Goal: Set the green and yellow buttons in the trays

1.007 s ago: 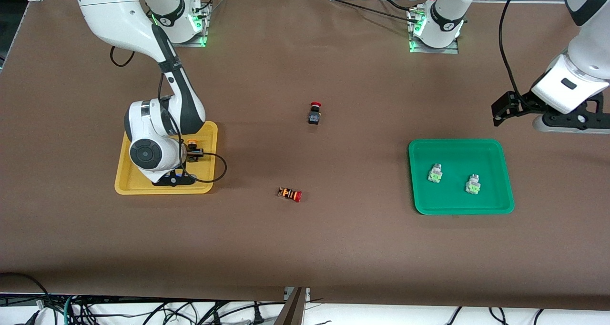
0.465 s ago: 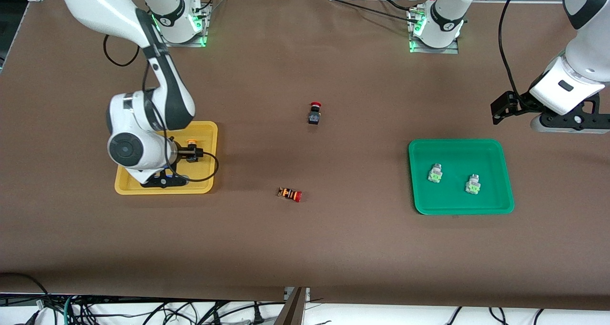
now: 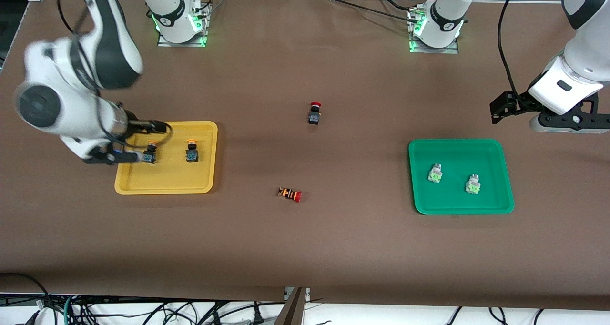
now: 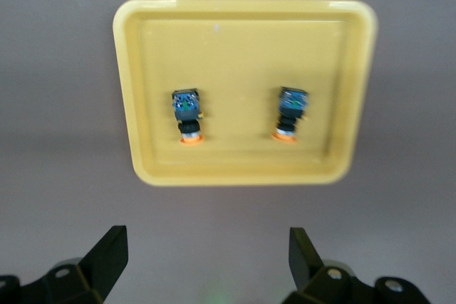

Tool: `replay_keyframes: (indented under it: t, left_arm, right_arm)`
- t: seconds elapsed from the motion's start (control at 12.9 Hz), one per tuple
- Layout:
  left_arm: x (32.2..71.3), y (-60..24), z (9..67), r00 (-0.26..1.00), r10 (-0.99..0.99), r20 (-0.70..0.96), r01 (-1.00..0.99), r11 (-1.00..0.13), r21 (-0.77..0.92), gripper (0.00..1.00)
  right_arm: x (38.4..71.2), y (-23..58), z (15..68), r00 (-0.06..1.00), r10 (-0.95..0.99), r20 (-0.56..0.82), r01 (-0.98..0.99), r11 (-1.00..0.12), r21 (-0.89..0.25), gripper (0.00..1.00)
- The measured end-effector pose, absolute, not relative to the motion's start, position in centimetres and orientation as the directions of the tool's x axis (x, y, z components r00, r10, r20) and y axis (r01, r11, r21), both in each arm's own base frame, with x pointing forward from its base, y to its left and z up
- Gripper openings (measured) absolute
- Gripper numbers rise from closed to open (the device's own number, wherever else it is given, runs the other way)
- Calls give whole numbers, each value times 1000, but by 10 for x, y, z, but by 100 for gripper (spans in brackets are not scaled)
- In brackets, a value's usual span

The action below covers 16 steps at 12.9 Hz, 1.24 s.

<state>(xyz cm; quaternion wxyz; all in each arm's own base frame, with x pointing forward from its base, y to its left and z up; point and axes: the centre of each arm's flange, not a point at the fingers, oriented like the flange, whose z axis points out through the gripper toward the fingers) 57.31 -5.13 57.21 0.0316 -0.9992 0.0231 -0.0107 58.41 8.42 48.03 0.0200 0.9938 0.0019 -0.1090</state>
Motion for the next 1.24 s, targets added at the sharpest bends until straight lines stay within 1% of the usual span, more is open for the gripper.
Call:
replay_keyframes:
  t: [0.15,0.31,0.39,0.62,0.77,1.24]
  left_arm:
    - [573,-53,572,999,-49,20,-48,-997,-64,100]
    - [573,-53,572,999,-51,19,-49,-997,-64,100]
    - [573,-54,572,999,-51,18,-50,-997,-64,100]
    - [572,-54,572,999,-51,15,-50,-997,-64,100]
    - [572,-54,572,999,-51,14,-50,-997,-64,100]
    - [572,-54,572,999,-51,13,-51,-997,-64,100]
  right_arm:
    - [552,82,544,983,5,-184,13,-999,39,100]
    - [523,93,580,981,27,-190,37,-998,49,100]
    - [518,92,594,983,26,-179,36,-998,53,100]
    - [520,71,630,993,-8,-119,3,-995,96,100]
    - [516,69,642,992,-13,-127,1,-994,108,100]
    - [523,62,630,986,-28,-165,-15,-996,84,100]
